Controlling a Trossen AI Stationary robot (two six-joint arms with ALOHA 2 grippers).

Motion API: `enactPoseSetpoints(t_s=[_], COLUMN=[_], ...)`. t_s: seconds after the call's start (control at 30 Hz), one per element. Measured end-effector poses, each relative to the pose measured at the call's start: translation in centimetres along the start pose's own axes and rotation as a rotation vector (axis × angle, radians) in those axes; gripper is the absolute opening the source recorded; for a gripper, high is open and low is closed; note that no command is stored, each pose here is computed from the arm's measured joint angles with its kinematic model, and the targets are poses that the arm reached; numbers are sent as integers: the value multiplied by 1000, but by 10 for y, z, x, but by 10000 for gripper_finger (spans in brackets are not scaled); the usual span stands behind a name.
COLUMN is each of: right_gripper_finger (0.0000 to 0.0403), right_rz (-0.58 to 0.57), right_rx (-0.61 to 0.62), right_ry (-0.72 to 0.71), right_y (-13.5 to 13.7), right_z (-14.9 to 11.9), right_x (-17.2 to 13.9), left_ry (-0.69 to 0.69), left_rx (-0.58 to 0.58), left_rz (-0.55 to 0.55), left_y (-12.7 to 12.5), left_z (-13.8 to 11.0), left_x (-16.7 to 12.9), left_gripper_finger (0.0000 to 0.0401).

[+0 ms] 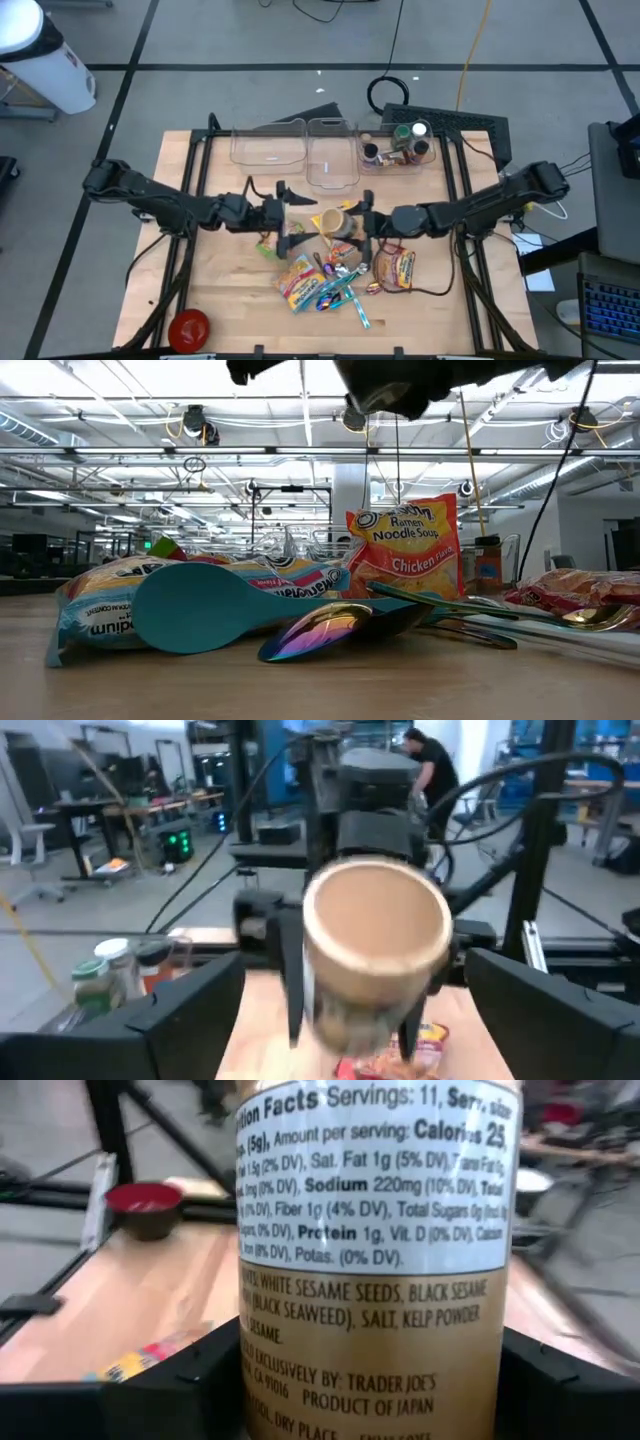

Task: Pick & Place Food Item
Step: Put the gold seasoning bottle into the right transparent bin

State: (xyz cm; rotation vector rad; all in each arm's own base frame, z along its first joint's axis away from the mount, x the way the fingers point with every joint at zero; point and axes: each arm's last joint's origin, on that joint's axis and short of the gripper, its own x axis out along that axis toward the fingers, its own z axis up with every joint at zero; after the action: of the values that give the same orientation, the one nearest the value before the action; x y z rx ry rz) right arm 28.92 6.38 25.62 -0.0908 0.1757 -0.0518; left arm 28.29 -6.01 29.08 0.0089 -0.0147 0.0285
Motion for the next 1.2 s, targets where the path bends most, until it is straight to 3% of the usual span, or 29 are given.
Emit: enactPoseSetpoints(t_s=[0.07,0.13,0.27,0.53,0.73,0.93,1.2], right_gripper_finger=[264,264,264,264,264,264,264], right_rz=[-37,-55,-66,-14,-9,23,18], right_rx=[10,31,81,83,83,100,98], right_ry=[-38,-98,-254,-292,-292,-281,-249], right_y=[-2,-5,-10,-13,-12,-9,4], right_z=[-2,-6,-14,-19,-19,-22,-27], right_x=[-10,-19,-32,-29,-30,-27,-26], left_ry=[-1,-85,-228,-182,-198,-177,-145], left_rx=[0,-9,-40,-119,-51,-25,43], left_rz=[-5,-37,-71,-98,-174,-159,-92], left_y=[1,2,9,18,12,10,14], left_z=[-2,0,-23,-59,-41,-35,-39], left_x=[-5,-6,2,52,74,78,81], left_gripper_finger=[361,345,324,312,333,346,331])
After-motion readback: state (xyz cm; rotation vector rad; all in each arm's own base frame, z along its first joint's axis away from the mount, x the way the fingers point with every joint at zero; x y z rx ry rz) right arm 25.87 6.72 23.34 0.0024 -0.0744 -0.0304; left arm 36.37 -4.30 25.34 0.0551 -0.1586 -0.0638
